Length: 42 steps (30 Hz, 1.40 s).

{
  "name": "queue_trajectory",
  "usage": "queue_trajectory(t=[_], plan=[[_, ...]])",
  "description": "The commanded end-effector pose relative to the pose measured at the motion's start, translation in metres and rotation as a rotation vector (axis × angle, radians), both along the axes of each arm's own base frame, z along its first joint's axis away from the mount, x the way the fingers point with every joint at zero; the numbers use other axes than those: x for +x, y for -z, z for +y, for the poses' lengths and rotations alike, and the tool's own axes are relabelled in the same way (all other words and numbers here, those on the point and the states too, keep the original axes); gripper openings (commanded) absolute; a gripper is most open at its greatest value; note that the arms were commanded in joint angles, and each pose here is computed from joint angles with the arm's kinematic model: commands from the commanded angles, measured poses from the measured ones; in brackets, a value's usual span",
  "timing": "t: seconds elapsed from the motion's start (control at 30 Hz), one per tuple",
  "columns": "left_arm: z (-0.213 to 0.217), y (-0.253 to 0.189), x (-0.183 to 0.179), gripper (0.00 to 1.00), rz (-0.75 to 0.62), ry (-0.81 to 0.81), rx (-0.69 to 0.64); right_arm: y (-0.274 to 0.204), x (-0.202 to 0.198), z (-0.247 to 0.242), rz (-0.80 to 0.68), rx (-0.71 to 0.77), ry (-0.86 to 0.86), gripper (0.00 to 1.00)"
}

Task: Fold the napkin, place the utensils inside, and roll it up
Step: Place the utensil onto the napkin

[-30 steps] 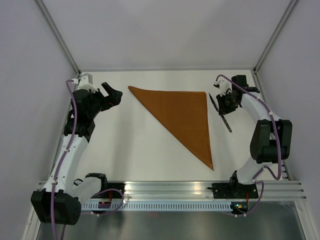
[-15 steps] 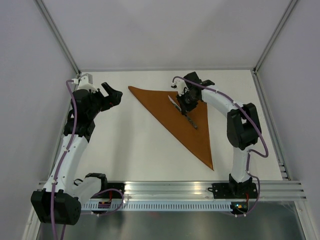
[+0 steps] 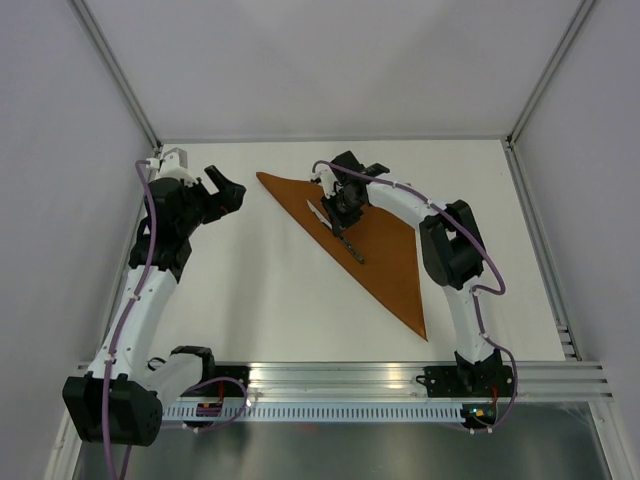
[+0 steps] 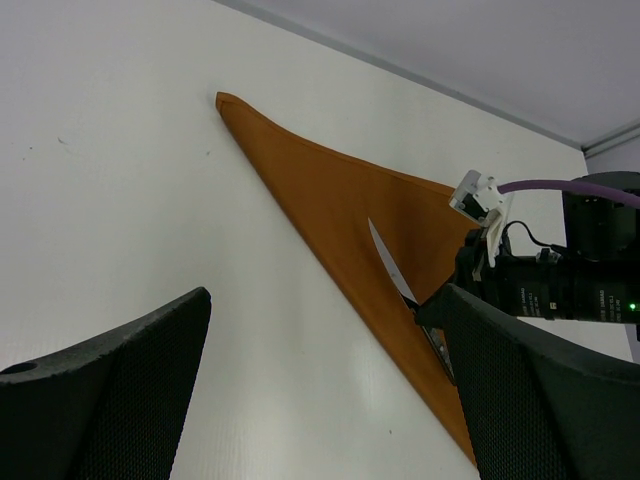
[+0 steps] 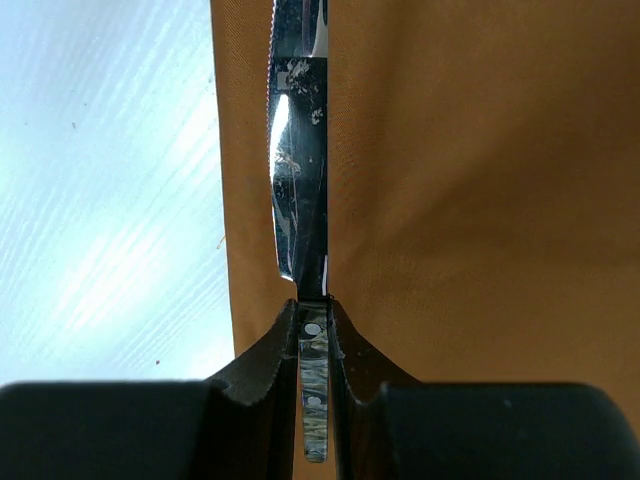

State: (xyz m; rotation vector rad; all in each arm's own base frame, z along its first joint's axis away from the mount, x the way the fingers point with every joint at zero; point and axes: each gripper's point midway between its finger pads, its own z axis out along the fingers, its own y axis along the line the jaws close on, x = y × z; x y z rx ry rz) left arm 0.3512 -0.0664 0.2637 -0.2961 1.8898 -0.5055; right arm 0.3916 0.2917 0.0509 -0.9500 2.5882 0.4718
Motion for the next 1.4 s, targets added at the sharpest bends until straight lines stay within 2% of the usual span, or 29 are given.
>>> queue_trajectory(t=[0.0, 0.77, 1.37], plan=[[0.003, -0.012, 0.004, 1.0, -0.016, -0.028, -0.023, 0.005, 0.002, 0.003, 0.036, -0.012, 0.063, 0.0], [0.003, 0.001, 0.008, 1.0, 0.016, -0.024, -0.011, 0.023, -0.015, 0.015, 0.118, -0.007, 0.091, 0.0], [0.005, 0.005, 0.009, 1.0, 0.022, -0.028, 0.006, 0.039, -0.023, 0.018, 0.118, -0.042, 0.074, 0.0]])
